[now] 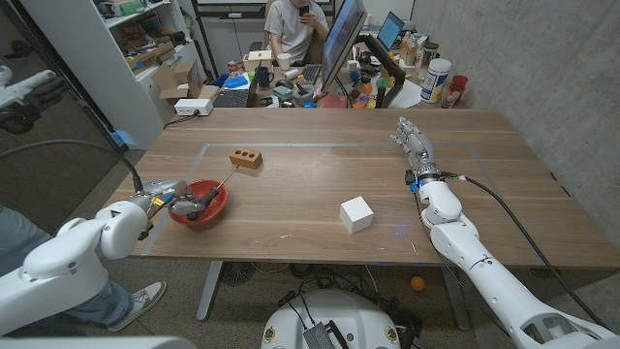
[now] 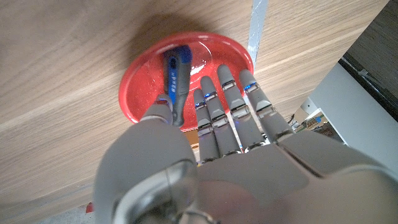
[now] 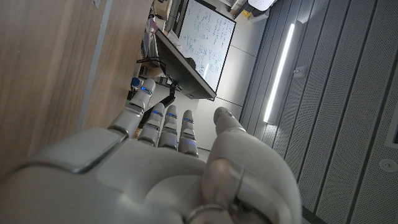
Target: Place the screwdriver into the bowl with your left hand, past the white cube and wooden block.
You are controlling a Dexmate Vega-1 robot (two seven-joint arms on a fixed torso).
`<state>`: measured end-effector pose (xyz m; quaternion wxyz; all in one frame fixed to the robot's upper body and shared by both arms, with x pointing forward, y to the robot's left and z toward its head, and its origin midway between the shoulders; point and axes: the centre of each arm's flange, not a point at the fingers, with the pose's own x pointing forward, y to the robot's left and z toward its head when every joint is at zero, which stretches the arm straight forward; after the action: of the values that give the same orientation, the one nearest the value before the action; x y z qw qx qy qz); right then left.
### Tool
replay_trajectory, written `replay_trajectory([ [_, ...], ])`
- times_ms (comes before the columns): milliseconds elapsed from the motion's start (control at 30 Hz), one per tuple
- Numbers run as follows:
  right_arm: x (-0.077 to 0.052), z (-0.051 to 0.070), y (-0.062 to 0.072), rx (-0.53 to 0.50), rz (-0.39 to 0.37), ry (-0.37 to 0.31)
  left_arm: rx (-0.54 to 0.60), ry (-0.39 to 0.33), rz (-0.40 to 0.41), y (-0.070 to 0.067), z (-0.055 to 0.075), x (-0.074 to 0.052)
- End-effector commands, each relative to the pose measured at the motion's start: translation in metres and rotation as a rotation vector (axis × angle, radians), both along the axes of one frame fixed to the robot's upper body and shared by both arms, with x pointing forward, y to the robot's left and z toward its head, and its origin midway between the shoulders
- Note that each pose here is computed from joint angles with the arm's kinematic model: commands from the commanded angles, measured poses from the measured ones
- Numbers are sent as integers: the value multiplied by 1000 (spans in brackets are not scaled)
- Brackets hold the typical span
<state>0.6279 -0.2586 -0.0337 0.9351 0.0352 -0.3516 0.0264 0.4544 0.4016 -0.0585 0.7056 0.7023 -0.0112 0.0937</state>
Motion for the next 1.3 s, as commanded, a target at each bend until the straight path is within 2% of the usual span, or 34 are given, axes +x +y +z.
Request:
replay_trajectory([
  [33, 2, 3, 0, 5, 2, -10, -13, -30, 11, 4, 12, -1],
  [267, 2, 8, 2, 12, 4, -27, -27, -74, 12, 8, 27, -1],
  [333, 0, 10, 2, 9, 3, -33, -51, -109, 15, 8, 31, -1],
  [433, -4, 14, 4, 4, -2, -44, -112, -188, -4, 9, 43, -3],
  [600, -14, 22, 8, -8, -18, -73, -248, -363, -78, 14, 71, -7],
  [633, -18, 25, 11, -13, -23, -84, -299, -422, -118, 16, 83, -9],
  [733, -25, 29, 15, -20, -33, -101, -368, -501, -184, 18, 99, -11],
  [833, -31, 33, 20, -30, -40, -118, -477, -565, -271, 22, 110, -10],
  [933, -37, 35, 25, -39, -46, -127, -629, -605, -372, 26, 116, -4],
  [1100, -46, 36, 28, -43, -61, -138, -856, -637, -547, 27, 126, 12],
  [1300, -55, 35, 30, -30, -79, -152, -1068, -582, -748, 25, 135, 32],
])
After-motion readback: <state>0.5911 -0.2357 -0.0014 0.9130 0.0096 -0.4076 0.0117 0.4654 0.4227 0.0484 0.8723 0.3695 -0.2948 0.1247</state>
